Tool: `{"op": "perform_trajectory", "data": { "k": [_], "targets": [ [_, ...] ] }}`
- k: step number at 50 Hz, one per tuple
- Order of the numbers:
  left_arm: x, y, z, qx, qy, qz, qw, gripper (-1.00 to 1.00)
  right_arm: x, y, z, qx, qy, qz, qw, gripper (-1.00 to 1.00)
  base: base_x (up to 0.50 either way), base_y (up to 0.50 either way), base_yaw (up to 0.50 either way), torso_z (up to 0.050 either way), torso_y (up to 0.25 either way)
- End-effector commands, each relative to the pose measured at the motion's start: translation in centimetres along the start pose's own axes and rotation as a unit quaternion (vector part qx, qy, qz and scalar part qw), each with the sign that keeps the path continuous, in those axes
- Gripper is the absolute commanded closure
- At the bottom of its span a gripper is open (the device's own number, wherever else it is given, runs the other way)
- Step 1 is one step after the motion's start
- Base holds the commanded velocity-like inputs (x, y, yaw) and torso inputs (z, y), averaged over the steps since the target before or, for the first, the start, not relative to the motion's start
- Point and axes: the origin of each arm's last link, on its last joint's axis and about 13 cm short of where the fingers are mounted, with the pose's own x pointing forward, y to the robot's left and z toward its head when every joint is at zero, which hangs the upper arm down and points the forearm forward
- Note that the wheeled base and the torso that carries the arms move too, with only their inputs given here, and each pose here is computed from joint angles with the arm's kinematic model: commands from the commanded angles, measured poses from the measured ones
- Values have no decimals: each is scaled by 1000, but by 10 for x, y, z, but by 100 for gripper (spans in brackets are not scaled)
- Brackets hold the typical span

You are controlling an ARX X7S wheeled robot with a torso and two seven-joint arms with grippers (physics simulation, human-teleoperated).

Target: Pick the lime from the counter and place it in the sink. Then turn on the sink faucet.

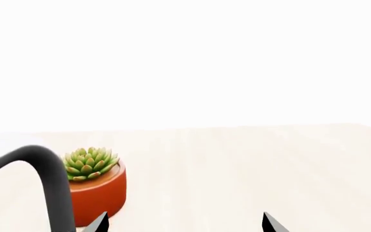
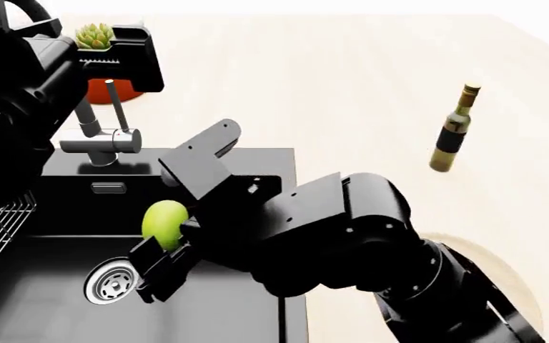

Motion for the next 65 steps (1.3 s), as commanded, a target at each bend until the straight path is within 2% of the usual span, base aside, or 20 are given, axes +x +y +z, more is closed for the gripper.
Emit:
{"op": "perform_trajectory", "data": {
  "k": [1,9,10,25,30,34,43,47,48,49,58,61,62,65],
  "targets": [
    [0,0,-2,0,2,1,1000,-100,3,0,0,-3,32,-9,999,100,0,0,0,0,0],
    [1,0,-3,0,4,0,1000,-100,2,1,-1,-10,53,-9,999,100,0,0,0,0,0],
    [1,1,-3,-1,4,0,1000,-100,1,1,2,-9,64,-8,998,-100,0,0,0,0,0],
    [0,1,-4,-1,4,1,1000,-100,-2,1,4,-4,52,-4,999,-100,0,0,0,0,0],
    [0,1,-5,-2,5,1,1000,-100,-16,-9,18,34,-16,-17,999,-100,0,0,0,0,0],
    [1,1,-7,-3,6,2,1000,-100,-32,-33,33,70,-70,-58,993,-100,0,0,0,0,0],
    [2,1,-9,-2,6,3,1000,-100,-50,-78,47,80,-122,-146,979,-100,0,0,0,0,0],
    [1,1,-8,-2,2,2,1000,-100,-55,-98,48,80,-127,-186,971,-100,0,0,0,0,0],
    [1,1,-8,-2,2,2,1000,-100,-55,-99,48,80,-127,-186,971,-100,0,0,0,0,0],
    [1,1,-8,-3,2,3,1000,-100,-55,-110,47,82,-125,-205,967,-100,0,0,0,0,0],
    [2,-1,-11,-2,2,3,1000,-100,-55,-137,49,90,-121,-245,958,-100,0,0,0,0,0],
    [4,-1,-13,-6,3,1,1000,-100,-66,-144,63,104,-160,-261,946,-100,0,0,0,0,0],
    [4,-1,-13,-6,3,1,1000,-100,-66,-144,63,104,-160,-261,946,-100,0,0,0,0,0],
    [9,1,-13,-8,0,4,1000,-100,-79,-154,82,118,-208,-276,931,-100,0,0,0,0,0]
  ]
}}
